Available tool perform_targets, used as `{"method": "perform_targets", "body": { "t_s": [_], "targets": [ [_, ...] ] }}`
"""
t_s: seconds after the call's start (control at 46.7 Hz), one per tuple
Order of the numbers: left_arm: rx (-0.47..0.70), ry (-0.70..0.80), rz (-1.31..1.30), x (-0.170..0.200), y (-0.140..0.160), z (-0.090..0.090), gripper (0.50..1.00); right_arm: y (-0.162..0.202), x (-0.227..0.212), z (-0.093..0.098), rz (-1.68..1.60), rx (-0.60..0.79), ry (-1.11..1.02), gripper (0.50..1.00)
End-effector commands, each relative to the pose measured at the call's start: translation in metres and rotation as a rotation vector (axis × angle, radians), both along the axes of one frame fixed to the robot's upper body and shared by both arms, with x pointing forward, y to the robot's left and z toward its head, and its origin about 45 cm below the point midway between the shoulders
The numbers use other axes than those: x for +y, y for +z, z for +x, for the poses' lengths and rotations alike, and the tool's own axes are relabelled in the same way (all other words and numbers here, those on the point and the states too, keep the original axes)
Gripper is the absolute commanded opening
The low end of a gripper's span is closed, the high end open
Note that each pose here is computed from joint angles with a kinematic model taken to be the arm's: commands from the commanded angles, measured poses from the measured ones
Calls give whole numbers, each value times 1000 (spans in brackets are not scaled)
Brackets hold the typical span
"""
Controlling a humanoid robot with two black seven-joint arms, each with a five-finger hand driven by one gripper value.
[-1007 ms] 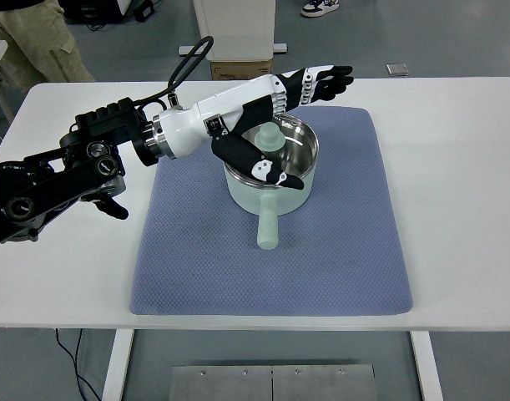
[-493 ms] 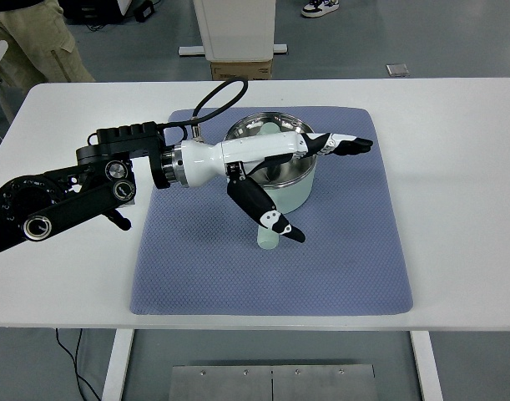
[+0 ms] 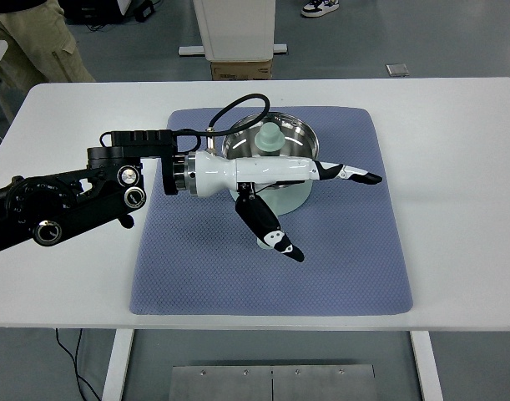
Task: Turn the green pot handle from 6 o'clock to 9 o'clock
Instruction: 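Lower the left hand past the pot rim toward the green handle, then hook the left fingers around the green handle near the pot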
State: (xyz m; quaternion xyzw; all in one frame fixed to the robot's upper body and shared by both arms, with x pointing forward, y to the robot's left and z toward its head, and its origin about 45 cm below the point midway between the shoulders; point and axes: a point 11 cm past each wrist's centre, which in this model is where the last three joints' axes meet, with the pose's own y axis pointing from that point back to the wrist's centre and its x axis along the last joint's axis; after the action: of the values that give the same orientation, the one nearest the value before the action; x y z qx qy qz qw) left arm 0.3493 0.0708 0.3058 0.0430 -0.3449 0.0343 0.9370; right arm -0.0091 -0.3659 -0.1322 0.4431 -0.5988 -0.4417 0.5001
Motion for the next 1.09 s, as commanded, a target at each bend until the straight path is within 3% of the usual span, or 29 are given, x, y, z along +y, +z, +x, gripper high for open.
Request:
{"method": "perform_targets", "body": {
  "t_s": [0.0, 0.343, 1.071],
  "targets": [
    [-13, -7, 13, -2, 2, 0, 1000, 0, 0, 0, 0, 0, 0, 1000],
    [-77, -46, 91, -7, 11, 4, 1000, 0, 0, 0, 0, 0, 0, 1000],
    [-243, -152, 322, -14, -17, 1, 1000, 0, 0, 0, 0, 0, 0, 1000]
  ]
}}
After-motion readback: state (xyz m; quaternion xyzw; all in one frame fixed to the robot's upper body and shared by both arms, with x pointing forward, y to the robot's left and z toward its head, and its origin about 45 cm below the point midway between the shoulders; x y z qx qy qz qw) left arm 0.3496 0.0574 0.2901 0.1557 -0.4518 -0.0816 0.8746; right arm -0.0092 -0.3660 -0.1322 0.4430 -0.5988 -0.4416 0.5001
